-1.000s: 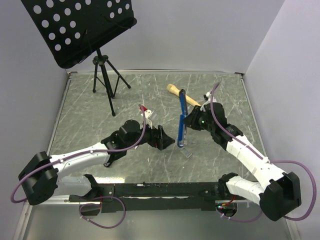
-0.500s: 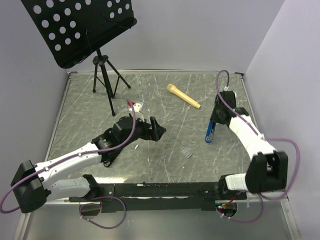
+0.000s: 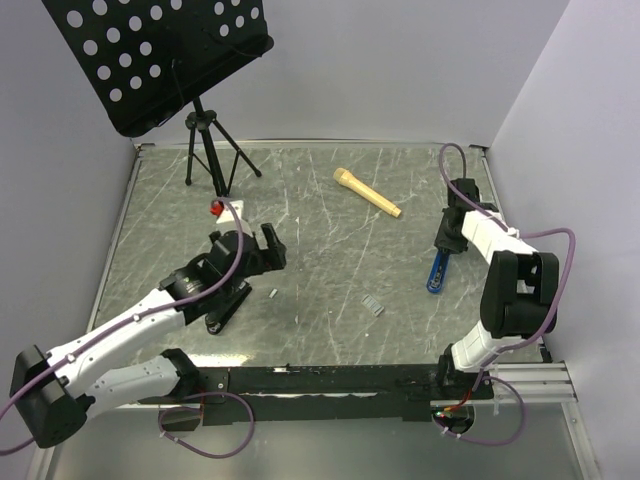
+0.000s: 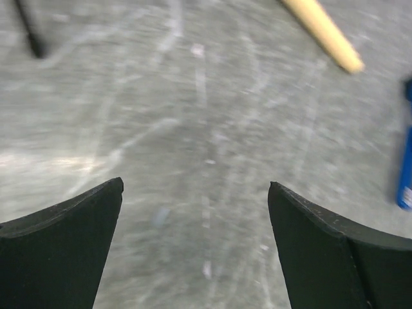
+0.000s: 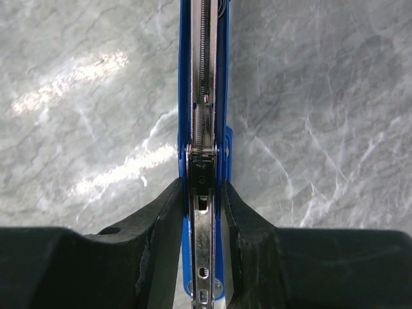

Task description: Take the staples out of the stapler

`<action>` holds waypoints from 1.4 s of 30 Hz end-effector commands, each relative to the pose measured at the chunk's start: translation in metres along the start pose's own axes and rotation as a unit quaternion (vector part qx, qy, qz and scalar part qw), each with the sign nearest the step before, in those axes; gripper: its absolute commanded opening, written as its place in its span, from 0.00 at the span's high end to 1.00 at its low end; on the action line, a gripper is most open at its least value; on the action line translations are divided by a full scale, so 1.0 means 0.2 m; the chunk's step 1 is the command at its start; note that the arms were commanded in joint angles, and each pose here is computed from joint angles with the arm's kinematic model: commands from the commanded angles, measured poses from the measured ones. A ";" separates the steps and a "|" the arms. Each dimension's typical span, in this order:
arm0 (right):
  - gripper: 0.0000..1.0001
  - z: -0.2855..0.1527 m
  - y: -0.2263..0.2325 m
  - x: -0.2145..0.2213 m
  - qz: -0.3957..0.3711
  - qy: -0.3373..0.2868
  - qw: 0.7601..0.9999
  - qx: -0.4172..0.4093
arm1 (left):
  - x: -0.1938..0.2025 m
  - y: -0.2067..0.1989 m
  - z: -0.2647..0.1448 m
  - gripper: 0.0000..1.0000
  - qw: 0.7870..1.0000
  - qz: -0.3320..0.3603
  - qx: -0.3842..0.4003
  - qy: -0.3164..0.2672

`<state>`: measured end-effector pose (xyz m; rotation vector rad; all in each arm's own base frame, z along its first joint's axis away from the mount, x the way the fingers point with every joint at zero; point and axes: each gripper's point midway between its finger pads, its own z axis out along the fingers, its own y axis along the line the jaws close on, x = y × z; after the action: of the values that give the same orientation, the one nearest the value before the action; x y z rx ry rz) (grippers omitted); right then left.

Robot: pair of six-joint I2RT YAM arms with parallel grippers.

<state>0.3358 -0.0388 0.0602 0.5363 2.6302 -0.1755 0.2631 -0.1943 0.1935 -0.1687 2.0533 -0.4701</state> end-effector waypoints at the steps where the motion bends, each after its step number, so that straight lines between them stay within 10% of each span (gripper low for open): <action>1: 0.91 0.04 0.03 -0.13 0.006 -0.026 1.000 -0.009 | -0.12 0.26 -0.04 0.03 0.992 0.026 -0.124 -0.028; 5: 0.86 0.10 0.04 -0.10 0.013 -0.012 1.000 -0.009 | -0.07 0.47 0.02 0.03 0.973 0.050 -0.225 0.014; 23: 0.33 -0.17 0.14 -0.10 0.023 -0.052 0.995 -0.077 | 0.00 0.67 0.01 0.03 0.961 -0.103 -0.239 0.097; 35: 0.29 -0.34 0.23 -0.16 0.023 -0.127 0.982 -0.138 | 0.14 0.60 0.04 0.01 0.953 0.024 -0.180 0.243; 42: 0.29 -0.33 0.27 -0.14 0.020 -0.120 0.979 -0.162 | 0.36 0.63 0.09 0.17 0.909 0.083 -0.180 0.367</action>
<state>0.3485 0.0095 0.1197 0.4408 2.4027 0.1391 0.2618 -0.0958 0.0896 -0.2268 2.7278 -0.0387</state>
